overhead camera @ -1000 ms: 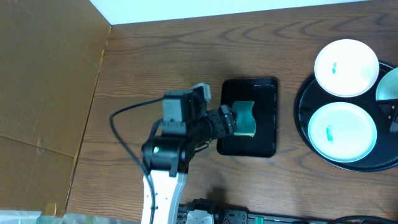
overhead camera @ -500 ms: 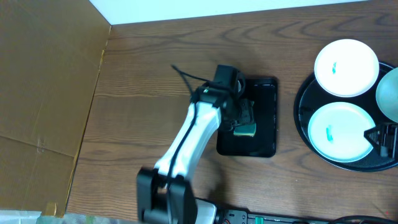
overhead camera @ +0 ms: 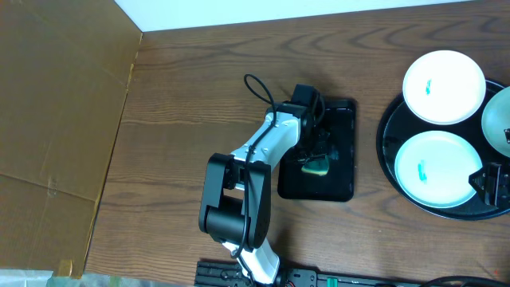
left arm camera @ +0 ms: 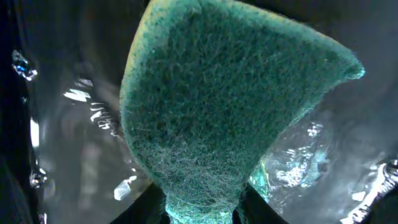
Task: Clean dirty plates on tray and stack at the side
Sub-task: 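Lower the left gripper and grasp the green sponge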
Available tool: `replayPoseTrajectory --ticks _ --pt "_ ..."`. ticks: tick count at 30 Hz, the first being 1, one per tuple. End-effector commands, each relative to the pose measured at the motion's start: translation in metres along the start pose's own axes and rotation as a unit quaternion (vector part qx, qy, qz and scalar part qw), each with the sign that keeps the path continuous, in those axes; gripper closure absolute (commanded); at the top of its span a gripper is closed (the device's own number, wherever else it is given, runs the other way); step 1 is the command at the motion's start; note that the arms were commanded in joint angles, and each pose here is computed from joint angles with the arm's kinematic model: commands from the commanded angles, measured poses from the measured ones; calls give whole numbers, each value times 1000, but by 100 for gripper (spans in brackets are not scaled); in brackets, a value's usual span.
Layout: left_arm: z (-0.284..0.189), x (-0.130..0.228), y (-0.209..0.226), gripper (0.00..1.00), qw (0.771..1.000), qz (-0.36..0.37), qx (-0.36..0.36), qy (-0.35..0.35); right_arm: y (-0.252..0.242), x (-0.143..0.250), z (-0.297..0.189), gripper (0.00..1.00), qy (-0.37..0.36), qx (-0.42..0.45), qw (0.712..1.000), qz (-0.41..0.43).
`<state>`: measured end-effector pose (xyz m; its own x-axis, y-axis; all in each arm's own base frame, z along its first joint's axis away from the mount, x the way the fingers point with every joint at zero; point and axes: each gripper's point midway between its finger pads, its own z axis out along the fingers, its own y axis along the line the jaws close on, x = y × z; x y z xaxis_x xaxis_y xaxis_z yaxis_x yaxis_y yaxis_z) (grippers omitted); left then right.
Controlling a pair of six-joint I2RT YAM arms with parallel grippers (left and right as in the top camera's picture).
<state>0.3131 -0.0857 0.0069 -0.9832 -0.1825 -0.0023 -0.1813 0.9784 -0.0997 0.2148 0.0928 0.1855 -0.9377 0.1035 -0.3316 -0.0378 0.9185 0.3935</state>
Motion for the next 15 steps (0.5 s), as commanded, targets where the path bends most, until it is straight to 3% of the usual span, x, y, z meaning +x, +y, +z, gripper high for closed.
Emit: replayPoseTrajectory --ticks 1,5,10,15 --pt "-7 0 4 43 1000 -5 -10 -5 -3 3 6 55 13 8 1000 10" --pt "-36 2 4 35 1000 -4 -7 -24 -7 2 10 55 17 19 1000 12" --pt "-68 -3 -2 35 997 3 12 -72 -9 -1 14 55 19 23 999 13" --pt "-56 -6 7 36 997 12 -18 -79 -9 -2 15 55 20 23 999 13"
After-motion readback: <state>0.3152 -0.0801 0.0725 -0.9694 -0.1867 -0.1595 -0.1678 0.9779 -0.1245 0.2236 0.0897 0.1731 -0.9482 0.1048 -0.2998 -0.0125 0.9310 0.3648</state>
